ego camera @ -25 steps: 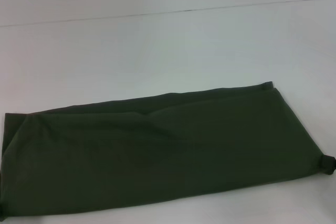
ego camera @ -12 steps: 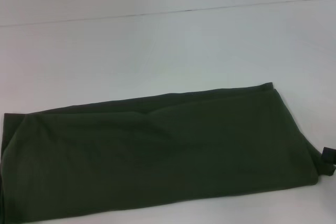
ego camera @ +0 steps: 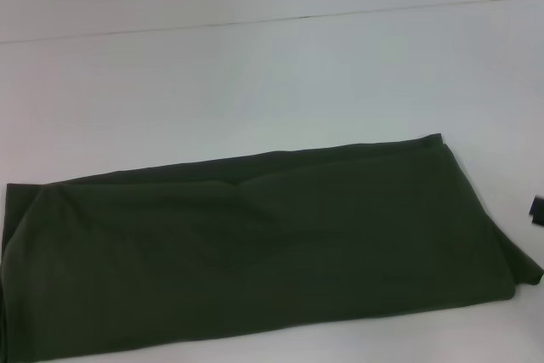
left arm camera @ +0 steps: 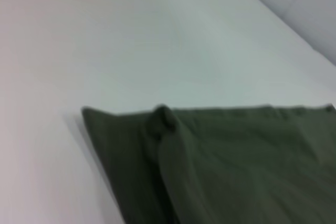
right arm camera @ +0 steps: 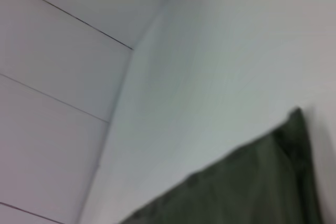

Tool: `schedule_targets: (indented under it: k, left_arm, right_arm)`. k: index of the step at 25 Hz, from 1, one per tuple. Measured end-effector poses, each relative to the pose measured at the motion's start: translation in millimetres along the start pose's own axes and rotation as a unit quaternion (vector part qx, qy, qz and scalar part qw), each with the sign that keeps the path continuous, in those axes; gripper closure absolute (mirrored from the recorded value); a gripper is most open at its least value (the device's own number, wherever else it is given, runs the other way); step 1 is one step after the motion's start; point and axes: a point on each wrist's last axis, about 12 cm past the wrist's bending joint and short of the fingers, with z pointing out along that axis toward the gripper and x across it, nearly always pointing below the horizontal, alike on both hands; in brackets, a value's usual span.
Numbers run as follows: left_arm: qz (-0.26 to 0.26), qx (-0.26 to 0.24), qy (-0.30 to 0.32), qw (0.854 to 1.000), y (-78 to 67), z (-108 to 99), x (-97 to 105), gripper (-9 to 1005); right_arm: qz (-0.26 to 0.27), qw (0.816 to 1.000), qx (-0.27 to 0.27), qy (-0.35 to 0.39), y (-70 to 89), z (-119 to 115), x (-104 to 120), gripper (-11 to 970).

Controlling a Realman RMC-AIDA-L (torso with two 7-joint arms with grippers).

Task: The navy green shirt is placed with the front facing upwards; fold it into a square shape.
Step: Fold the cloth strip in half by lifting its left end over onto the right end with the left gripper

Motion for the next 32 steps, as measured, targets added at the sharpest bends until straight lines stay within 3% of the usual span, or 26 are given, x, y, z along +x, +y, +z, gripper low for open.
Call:
schedule_targets:
  k: [6, 9, 15, 23, 32]
  left_arm:
    - [0.007, -0.006, -0.024, 1.000, 8.5, 7, -20, 700]
    - [0.008, 0.000, -0.030, 1.000, 13.6, 14, -34, 564]
    - [0.012, 0.020, -0.017, 1.000, 18.7, 28, -61, 298]
    - [0.014, 0.006, 0.034, 0.999, 22.9, 44, -85, 52]
    - [0.005, -0.024, 0.085, 0.996, 26.4, 59, -93, 54]
  right_arm:
    - [-0.024, 0.999, -0.039, -0.020, 10.6, 9, -17, 476]
    - [-0.030, 0.998, -0.049, -0.018, 14.5, 18, -26, 286]
    - [-0.040, 0.997, -0.067, -0.017, 22.0, 33, -43, 54]
    - [-0.045, 0.996, -0.069, -0.017, 27.2, 46, -60, 47]
    - [-0.046, 0.997, -0.061, -0.021, 26.3, 49, -64, 48]
